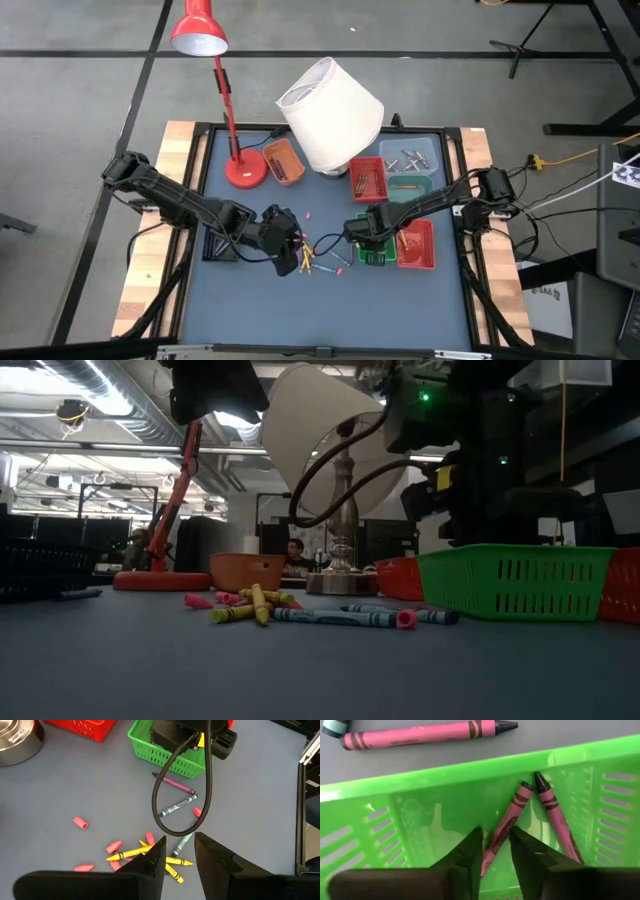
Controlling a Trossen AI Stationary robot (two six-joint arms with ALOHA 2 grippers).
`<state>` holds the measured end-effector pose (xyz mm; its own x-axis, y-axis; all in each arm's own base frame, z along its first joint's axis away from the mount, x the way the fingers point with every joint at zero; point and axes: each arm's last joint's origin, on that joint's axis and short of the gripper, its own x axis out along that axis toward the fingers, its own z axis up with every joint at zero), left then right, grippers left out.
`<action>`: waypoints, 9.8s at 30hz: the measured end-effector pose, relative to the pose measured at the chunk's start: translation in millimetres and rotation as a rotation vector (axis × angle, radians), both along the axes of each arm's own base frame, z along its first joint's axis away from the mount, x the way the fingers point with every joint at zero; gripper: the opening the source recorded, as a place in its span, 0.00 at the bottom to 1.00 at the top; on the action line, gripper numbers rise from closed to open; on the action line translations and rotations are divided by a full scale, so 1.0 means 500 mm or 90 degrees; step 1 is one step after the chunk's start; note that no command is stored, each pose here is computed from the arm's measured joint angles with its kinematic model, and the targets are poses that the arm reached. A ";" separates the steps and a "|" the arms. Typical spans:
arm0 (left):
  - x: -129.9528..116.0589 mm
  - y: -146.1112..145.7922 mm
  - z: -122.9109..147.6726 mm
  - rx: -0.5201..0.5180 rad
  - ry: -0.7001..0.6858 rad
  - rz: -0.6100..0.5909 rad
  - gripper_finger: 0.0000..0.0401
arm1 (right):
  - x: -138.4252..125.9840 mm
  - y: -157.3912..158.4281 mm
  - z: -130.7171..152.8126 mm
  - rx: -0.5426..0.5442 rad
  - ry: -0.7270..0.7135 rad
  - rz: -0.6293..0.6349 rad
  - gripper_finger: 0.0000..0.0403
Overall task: Sort crayons
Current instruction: Put the violet crayon into the orange bin
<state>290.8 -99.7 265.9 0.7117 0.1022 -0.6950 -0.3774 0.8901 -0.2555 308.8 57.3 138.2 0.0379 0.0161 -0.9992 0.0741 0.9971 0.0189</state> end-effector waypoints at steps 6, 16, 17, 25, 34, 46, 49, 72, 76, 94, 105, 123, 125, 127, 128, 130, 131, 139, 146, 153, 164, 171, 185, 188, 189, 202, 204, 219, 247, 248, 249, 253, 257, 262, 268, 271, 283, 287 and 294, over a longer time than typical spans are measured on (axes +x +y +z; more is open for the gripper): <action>0.000 0.000 0.000 0.000 0.000 0.000 0.22 | 0.000 0.000 -0.001 0.001 0.001 -0.002 0.07; -0.001 0.000 0.001 0.004 0.000 -0.003 0.22 | 0.004 0.001 0.004 0.001 0.004 -0.006 0.08; -0.003 0.001 0.003 0.004 0.000 -0.004 0.22 | 0.006 0.001 0.008 0.000 0.004 -0.005 0.08; -0.017 -0.015 0.014 -0.002 -0.007 -0.027 0.22 | 0.016 0.002 0.056 -0.004 -0.006 0.015 0.01; -0.037 -0.042 0.029 0.002 -0.032 -0.051 0.22 | 0.004 0.001 0.108 0.009 -0.055 0.018 0.04; -0.028 -0.036 0.037 0.042 -0.083 0.009 0.22 | 0.007 0.001 0.221 0.048 -0.302 0.028 0.04; -0.022 -0.029 0.041 0.065 -0.094 0.001 0.22 | 0.024 0.005 0.244 0.052 -0.397 0.059 0.03; 0.003 -0.017 0.068 0.152 -0.179 -0.041 0.22 | 0.078 0.016 0.314 0.039 -0.698 0.156 0.04; 0.010 -0.005 0.071 0.151 -0.187 -0.024 0.22 | 0.079 0.016 0.315 0.040 -0.702 0.156 0.04; 0.016 0.006 0.075 0.143 -0.201 -0.014 0.13 | 0.079 0.016 0.315 0.039 -0.701 0.154 0.04; 0.016 0.007 0.075 0.145 -0.201 -0.011 0.03 | 0.079 0.016 0.315 0.040 -0.701 0.153 0.11; 0.007 0.091 0.035 0.206 -0.028 0.049 0.02 | 0.035 0.007 0.253 0.028 -0.447 0.162 0.36; 0.001 0.115 0.027 0.236 0.014 0.080 0.02 | 0.031 0.007 0.250 0.027 -0.431 0.163 0.36; -0.005 0.140 0.021 0.264 0.056 0.113 0.02 | 0.030 0.006 0.248 0.026 -0.424 0.163 0.36; -0.009 0.153 0.018 0.276 0.077 0.128 0.02 | 0.030 0.006 0.248 0.026 -0.424 0.163 0.36; -0.015 0.178 0.013 0.291 0.113 0.155 0.02 | 0.030 0.007 0.248 0.026 -0.425 0.163 0.36; -0.017 0.191 0.011 0.295 0.126 0.169 0.02 | 0.030 0.007 0.248 0.026 -0.425 0.163 0.36; -0.024 0.286 0.011 0.314 0.175 0.238 0.02 | 0.030 0.007 0.248 0.026 -0.424 0.163 0.36; -0.035 0.341 0.011 0.306 0.191 0.299 0.02 | 0.030 0.006 0.248 0.026 -0.424 0.163 0.36; -0.041 0.363 0.010 0.298 0.197 0.321 0.12 | 0.028 0.006 0.247 0.026 -0.418 0.163 0.36; -0.043 0.369 0.010 0.282 0.188 0.345 0.19 | -0.009 -0.004 0.220 -0.018 -0.271 0.159 0.36; -0.041 0.365 0.008 0.236 0.176 0.323 0.19 | -0.038 -0.015 0.166 -0.085 -0.191 0.180 0.36; -0.040 0.364 0.007 0.225 0.175 0.314 0.19 | -0.064 -0.022 0.067 -0.106 -0.217 0.205 0.36; -0.040 0.364 0.007 0.225 0.175 0.314 0.19 | -0.063 -0.025 0.058 -0.106 -0.236 0.202 0.36; -0.040 0.364 0.007 0.225 0.175 0.314 0.19 | -0.062 -0.029 0.056 -0.104 -0.245 0.198 0.36; -0.040 0.364 0.007 0.225 0.175 0.314 0.19 | -0.053 -0.071 0.024 -0.067 -0.222 0.162 0.36; -0.040 0.364 0.007 0.225 0.175 0.314 0.19 | -0.050 -0.074 0.011 -0.054 -0.206 0.169 0.36; -0.039 0.361 0.007 0.226 0.174 0.311 0.19 | -0.045 -0.072 -0.012 -0.048 -0.180 0.179 0.19; -0.014 0.208 0.005 0.186 0.142 0.095 0.19 | -0.017 -0.070 0.060 -0.049 -0.114 0.178 0.06; -0.014 0.199 0.004 0.180 0.140 0.082 0.19 | -0.014 -0.070 0.066 -0.049 -0.113 0.178 0.06; -0.014 0.191 0.004 0.175 0.139 0.068 0.19 | -0.013 -0.070 0.073 -0.049 -0.112 0.178 0.06; -0.012 0.157 0.005 0.156 0.124 0.016 0.19 | -0.002 -0.069 0.103 -0.049 -0.108 0.179 0.06; -0.006 0.122 0.012 0.142 0.082 -0.031 0.19 | 0.014 -0.067 0.136 -0.051 -0.133 0.178 0.06; 0.000 0.084 0.021 0.135 0.028 -0.065 0.19 | 0.044 -0.065 0.171 -0.051 -0.218 0.175 0.06; -0.006 0.049 0.024 0.134 0.012 -0.101 0.19 | 0.081 -0.062 0.194 -0.057 -0.355 0.162 0.06; -0.008 0.039 0.024 0.134 0.010 -0.113 0.19 | 0.100 -0.059 0.202 -0.047 -0.440 0.138 0.06; -0.011 0.031 0.024 0.142 0.008 -0.107 0.19 | 0.127 -0.054 0.226 -0.015 -0.584 0.122 0.06; -0.011 0.034 0.025 0.171 0.004 -0.078 0.19 | 0.130 -0.054 0.231 -0.014 -0.603 0.120 0.06; -0.009 0.043 0.027 0.196 -0.001 -0.044 0.19 | 0.132 -0.052 0.234 0.010 -0.615 0.133 0.06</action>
